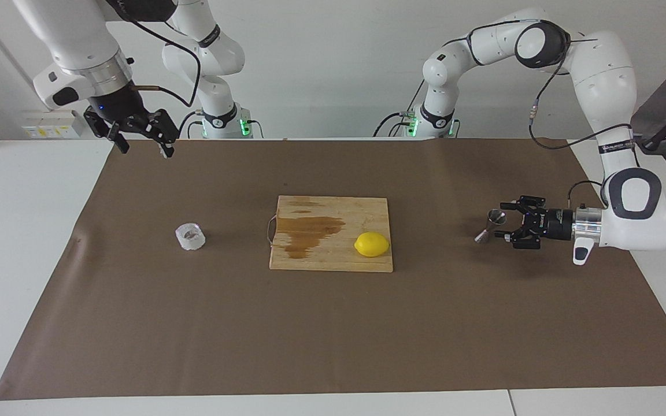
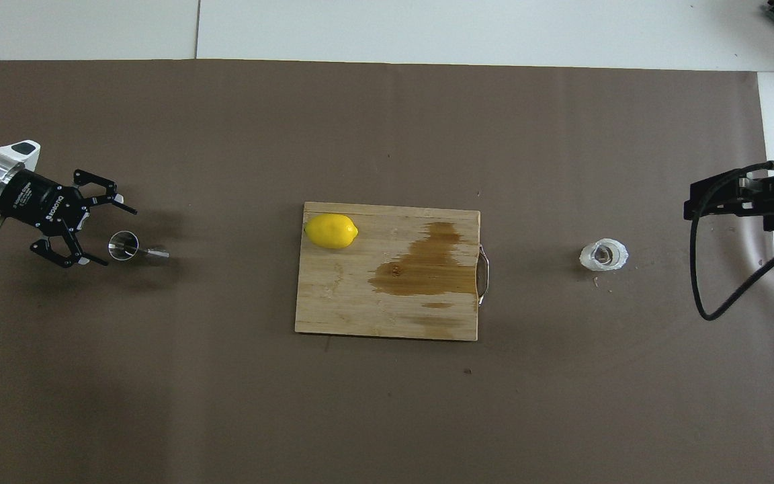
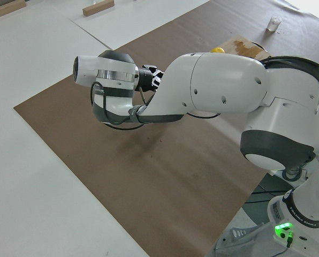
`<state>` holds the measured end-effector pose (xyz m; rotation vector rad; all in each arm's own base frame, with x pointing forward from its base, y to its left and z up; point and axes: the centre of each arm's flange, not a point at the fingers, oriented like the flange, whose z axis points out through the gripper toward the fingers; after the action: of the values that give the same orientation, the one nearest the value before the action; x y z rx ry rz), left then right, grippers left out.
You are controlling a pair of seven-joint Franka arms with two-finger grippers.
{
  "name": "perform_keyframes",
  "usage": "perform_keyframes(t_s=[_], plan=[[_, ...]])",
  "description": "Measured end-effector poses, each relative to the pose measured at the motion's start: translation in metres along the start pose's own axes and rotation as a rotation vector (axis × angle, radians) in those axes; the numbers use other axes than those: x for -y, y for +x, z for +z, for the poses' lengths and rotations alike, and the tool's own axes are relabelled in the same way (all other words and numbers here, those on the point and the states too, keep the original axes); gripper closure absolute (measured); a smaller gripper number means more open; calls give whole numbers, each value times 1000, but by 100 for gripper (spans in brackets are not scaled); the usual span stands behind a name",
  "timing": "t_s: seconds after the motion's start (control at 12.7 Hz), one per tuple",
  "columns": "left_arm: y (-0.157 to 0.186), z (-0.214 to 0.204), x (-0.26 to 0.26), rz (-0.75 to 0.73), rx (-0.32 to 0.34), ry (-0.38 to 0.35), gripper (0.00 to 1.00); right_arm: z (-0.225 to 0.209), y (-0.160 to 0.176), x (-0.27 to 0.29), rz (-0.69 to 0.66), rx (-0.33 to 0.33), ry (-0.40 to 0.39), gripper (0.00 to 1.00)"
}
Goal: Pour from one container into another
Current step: 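Lower the left gripper and close it around the metal cup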
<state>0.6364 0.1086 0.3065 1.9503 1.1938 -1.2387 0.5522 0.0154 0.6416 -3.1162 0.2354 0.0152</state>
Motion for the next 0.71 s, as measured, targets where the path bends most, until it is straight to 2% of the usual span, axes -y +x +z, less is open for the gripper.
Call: perform_keyframes(t_s=[0.71], plan=[[0, 3, 1, 10, 28, -2, 0, 0, 0, 0, 0, 0, 0, 0]])
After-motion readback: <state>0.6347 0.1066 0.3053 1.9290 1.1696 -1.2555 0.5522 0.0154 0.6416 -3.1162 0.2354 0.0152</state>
